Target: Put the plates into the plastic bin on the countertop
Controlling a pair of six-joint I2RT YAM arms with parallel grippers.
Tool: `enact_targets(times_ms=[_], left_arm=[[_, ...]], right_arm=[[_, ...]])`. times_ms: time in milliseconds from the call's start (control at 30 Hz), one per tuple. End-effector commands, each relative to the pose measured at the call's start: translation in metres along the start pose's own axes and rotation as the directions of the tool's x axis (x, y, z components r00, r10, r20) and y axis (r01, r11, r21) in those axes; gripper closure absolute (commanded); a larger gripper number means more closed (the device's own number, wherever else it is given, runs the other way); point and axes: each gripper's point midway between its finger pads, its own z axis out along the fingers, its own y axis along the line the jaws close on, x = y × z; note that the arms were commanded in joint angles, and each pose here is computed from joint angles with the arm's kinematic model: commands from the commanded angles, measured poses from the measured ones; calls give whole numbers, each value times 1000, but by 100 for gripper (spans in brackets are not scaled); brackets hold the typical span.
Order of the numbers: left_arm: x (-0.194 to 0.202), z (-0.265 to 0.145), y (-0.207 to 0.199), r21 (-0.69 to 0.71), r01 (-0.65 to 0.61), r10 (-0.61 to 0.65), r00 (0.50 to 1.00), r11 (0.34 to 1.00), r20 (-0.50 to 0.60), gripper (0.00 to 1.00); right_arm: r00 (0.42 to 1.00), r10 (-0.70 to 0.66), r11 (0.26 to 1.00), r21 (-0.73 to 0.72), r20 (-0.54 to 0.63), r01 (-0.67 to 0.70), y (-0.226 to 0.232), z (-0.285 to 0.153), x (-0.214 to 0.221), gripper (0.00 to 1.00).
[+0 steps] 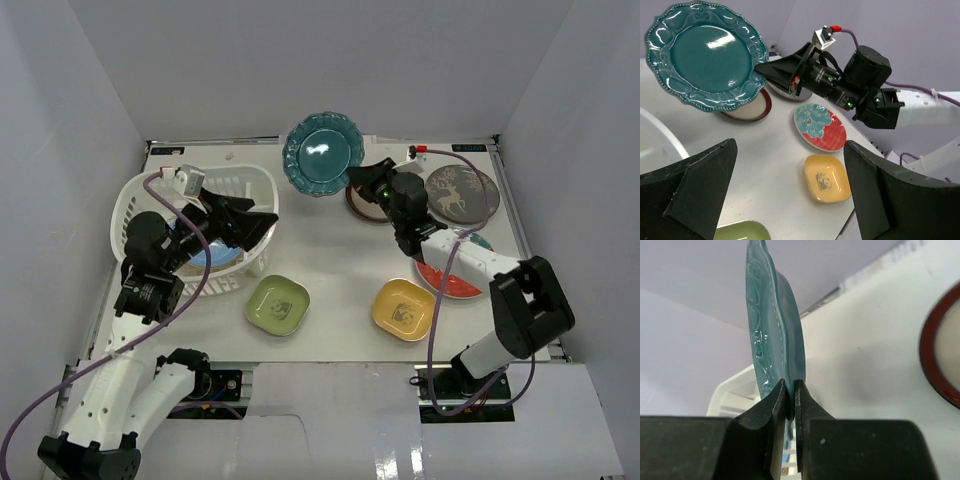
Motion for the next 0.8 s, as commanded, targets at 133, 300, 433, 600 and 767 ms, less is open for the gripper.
enact_targets(times_ms=[133, 300, 433, 600, 767], left_arm=[[-64, -21, -42, 29, -38, 33, 987, 999, 158, 2], [-69, -39, 8, -289, -11, 65, 982, 957, 179, 2], [-56, -70, 65, -588, 10, 98, 984, 808, 152, 2], [-6, -74, 101, -683, 12, 24, 999, 730, 43, 2], [7, -67, 115, -701, 55, -21, 998, 711, 57, 2]], right_arm=[[998, -59, 918, -395, -20, 47, 135, -53, -17, 92], [976, -152, 857, -512, -157, 51, 188, -52, 38, 92], [973, -123, 829, -560, -194, -7, 208, -53, 47, 92], [967, -112, 800, -598, -228, -49, 216, -63, 49, 92], [954, -126, 778, -624, -274, -77, 221, -76, 51, 92]])
